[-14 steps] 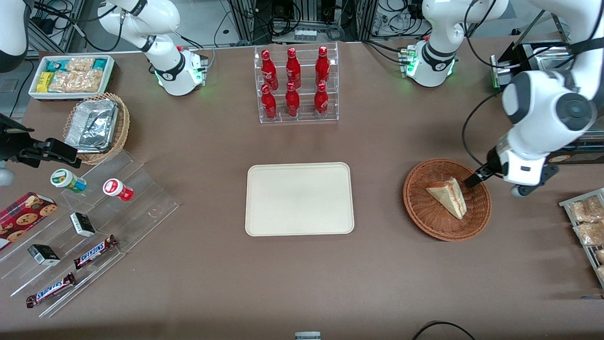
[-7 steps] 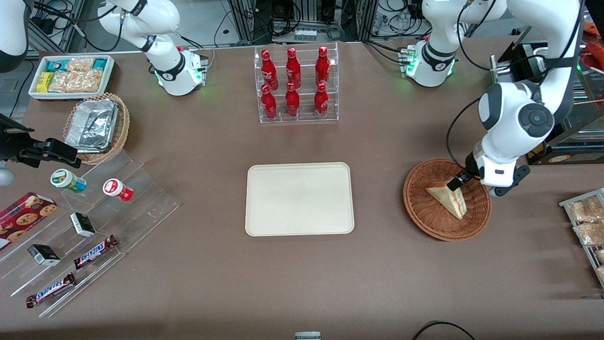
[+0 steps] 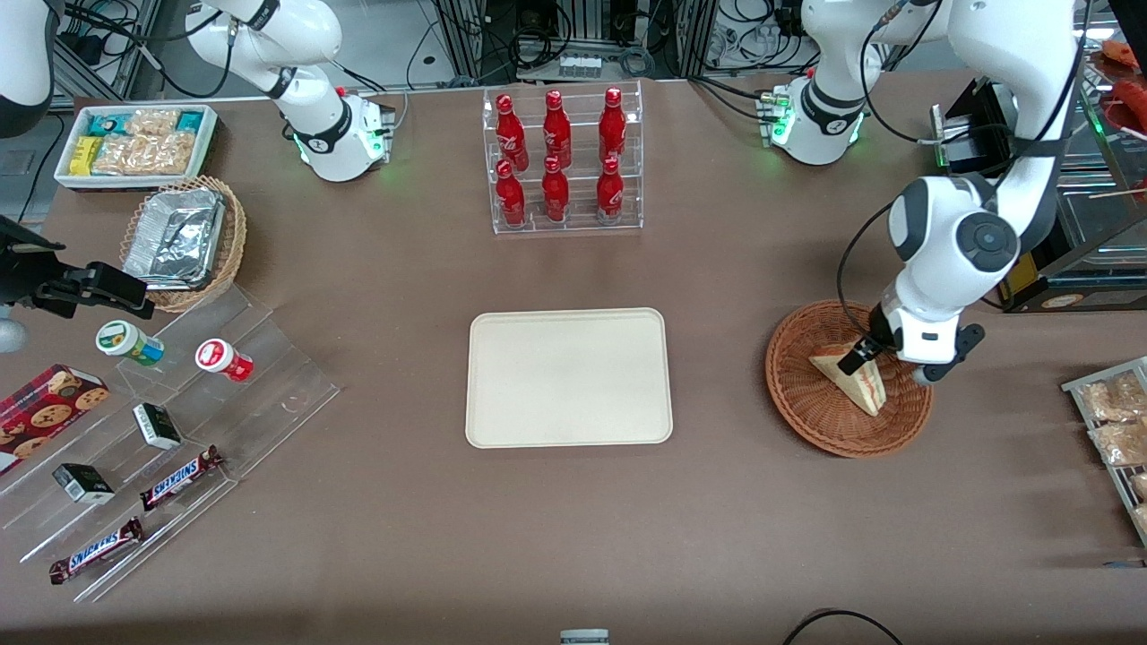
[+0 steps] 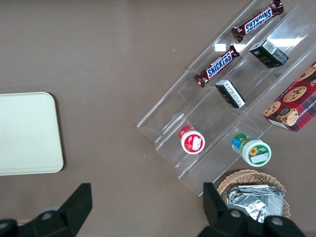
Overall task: Place sandwich from basket to tray
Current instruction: 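Close the left gripper on the sandwich's upright edge, then lift the sandwich and carry it with the left gripper to the tray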
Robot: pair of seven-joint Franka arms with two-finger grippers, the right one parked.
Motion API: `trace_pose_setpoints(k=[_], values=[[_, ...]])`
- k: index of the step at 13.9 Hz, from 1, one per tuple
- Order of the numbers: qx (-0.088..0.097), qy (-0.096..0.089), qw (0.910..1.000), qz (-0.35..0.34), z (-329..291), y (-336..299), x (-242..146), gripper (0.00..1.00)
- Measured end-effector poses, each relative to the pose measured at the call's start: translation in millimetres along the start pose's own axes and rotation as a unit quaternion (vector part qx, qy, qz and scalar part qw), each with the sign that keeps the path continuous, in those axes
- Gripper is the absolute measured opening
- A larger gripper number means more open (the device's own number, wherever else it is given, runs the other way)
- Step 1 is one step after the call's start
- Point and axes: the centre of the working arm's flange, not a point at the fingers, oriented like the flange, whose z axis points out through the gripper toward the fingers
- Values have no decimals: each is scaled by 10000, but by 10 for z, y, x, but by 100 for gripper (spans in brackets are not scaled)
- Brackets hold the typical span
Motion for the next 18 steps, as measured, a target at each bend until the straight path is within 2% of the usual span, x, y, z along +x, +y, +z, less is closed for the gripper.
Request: trace_pose_setpoints(k=[6,8,12,14,17,18], values=[[163,-58,9998,56,205,-31,-9,97],[151,-12,9999,20,183,-51,47,73],[83,86,9999,-34,93,-12,134,33],[151,32,9999,-51,10,41,169,26],[459,-241,9986,105,-328,276,149,19],[540,-310,9978,222,-500,408,73,14]])
